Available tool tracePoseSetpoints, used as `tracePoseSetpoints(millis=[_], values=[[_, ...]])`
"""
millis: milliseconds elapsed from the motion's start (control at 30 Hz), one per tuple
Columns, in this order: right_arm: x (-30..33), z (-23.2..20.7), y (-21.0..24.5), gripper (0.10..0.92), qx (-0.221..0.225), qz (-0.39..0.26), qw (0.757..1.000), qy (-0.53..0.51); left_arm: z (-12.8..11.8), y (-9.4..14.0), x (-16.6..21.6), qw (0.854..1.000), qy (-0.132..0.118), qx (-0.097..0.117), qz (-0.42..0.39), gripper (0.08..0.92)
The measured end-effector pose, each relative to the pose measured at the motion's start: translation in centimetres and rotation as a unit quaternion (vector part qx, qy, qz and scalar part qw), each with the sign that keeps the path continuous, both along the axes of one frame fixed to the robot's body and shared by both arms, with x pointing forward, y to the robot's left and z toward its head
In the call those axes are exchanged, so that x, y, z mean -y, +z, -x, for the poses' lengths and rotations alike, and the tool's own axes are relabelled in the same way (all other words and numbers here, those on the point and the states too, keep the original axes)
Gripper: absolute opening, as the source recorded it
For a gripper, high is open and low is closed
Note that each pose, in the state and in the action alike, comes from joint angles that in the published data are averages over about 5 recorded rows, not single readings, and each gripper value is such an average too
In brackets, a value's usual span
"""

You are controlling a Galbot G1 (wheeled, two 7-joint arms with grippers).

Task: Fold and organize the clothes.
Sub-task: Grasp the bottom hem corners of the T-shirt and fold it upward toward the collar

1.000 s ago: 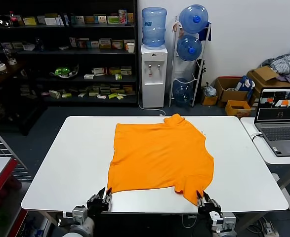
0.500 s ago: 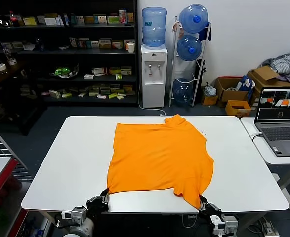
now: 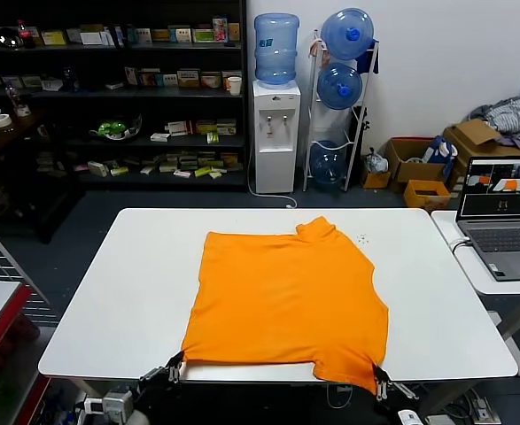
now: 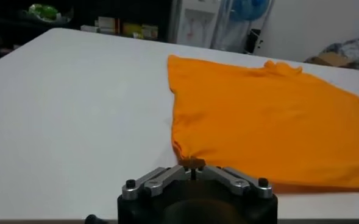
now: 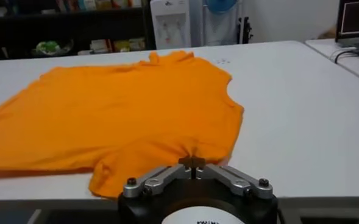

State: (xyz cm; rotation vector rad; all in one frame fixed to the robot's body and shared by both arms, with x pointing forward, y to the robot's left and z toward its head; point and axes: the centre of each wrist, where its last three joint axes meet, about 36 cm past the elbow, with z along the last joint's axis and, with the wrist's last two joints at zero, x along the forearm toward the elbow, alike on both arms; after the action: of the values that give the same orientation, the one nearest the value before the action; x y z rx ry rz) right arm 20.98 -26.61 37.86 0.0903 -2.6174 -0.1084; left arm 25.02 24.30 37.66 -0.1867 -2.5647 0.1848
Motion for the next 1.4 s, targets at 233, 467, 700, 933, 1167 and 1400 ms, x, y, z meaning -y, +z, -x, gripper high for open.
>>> tracePoseSetpoints(millis=[233, 467, 700, 933, 1167, 1400], values=[[0.1, -2.3, 0.4, 0.124, 0.039, -0.009, 0.999, -0.006, -0.3, 0.9, 0.0, 1.0, -0.002, 0.02, 0.009, 0.09], [0.9, -7.7, 0.7, 0.124, 0.075, -0.012, 0.997, -0.017, -4.1, 0.8, -1.0, 0.998, -0.008, 0.067, 0.007, 0.09], [1.5, -13.1, 0.8, 0.124, 0.092, -0.009, 0.995, -0.024, -8.4, 0.6, -2.0, 0.995, -0.013, 0.103, -0.002, 0.09], [1.0, -17.1, 0.2, 0.124, 0.093, -0.004, 0.995, -0.023, -11.6, -0.2, -1.9, 0.993, -0.012, 0.118, -0.01, 0.09], [0.3, -19.5, -0.6, 0.124, 0.09, -0.001, 0.996, -0.016, -13.5, -1.2, -1.5, 0.992, -0.014, 0.123, -0.017, 0.09], [-0.6, -21.2, -1.3, 0.175, 0.088, 0.0, 0.996, -0.01, -15.1, -2.1, -1.2, 0.992, -0.011, 0.125, -0.022, 0.096]])
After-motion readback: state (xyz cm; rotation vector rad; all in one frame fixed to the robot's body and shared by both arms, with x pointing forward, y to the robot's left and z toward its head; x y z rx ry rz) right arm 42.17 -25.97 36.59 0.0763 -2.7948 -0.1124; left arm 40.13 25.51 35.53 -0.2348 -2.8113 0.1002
